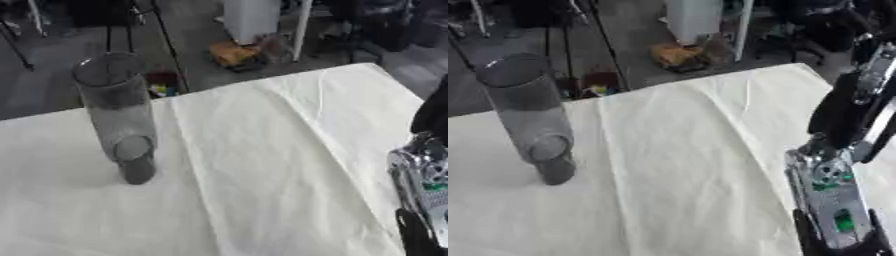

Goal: Arrange flowers into the vase.

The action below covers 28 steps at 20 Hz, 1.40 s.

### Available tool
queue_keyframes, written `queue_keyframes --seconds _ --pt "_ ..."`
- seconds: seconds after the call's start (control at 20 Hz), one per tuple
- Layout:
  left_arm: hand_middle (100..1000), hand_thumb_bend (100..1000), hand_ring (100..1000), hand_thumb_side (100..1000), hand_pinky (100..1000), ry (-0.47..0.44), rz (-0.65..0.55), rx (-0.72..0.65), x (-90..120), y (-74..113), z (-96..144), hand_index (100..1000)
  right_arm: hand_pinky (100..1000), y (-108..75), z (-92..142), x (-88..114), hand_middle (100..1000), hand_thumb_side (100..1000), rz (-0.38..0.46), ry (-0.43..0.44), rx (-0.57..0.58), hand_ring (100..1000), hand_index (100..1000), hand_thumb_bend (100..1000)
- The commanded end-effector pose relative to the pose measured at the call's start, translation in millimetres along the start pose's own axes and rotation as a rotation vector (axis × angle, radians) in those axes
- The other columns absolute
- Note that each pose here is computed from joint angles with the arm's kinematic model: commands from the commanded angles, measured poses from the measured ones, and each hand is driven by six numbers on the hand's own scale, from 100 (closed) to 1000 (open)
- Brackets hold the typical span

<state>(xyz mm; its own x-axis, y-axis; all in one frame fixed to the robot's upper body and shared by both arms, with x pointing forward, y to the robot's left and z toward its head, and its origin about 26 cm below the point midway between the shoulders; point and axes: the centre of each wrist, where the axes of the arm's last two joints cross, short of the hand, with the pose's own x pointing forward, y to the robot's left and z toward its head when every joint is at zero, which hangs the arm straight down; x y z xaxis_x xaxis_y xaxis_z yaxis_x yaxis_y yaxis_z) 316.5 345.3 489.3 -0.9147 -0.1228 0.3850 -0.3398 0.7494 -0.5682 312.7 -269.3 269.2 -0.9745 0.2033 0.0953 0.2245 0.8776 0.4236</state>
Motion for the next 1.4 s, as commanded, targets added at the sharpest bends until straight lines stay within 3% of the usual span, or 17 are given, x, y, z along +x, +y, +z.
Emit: queue_keyframes --seconds 0.05,0.35,0.6,0.8,1.2,1.4 --pt "696 100 703 746 628 0.007 0.076 0.042 6.9 2.5 -14.9 246 705 1.3 -7.8 3.7 758 646 -0.018 -0.043 0.003 797 821 100" --pt "682 100 687 762 613 0.002 0.179 0.084 4.9 -1.5 -22.1 247 704 2.8 -7.5 3.8 756 646 -0.026 -0.041 0.004 796 819 100" --pt "659 100 657 769 581 -0.138 0.262 0.104 21.1 -3.8 -25.3 252 704 4.0 -7.8 3.9 756 636 -0.033 -0.044 0.002 796 819 100" --pt "650 100 646 775 572 -0.190 0.338 0.104 32.8 -9.2 -21.1 254 705 5.2 -8.1 4.0 756 633 -0.037 -0.046 0.000 796 820 100" --pt "645 100 642 787 590 -0.127 0.370 0.131 11.8 -15.3 -19.0 253 705 8.0 -8.3 4.3 756 624 -0.049 -0.047 0.006 797 818 100" --pt "639 100 636 786 590 -0.158 0.374 0.137 8.4 -18.2 -18.5 254 705 11.7 -9.8 4.8 756 621 -0.065 -0.052 0.009 797 819 100"
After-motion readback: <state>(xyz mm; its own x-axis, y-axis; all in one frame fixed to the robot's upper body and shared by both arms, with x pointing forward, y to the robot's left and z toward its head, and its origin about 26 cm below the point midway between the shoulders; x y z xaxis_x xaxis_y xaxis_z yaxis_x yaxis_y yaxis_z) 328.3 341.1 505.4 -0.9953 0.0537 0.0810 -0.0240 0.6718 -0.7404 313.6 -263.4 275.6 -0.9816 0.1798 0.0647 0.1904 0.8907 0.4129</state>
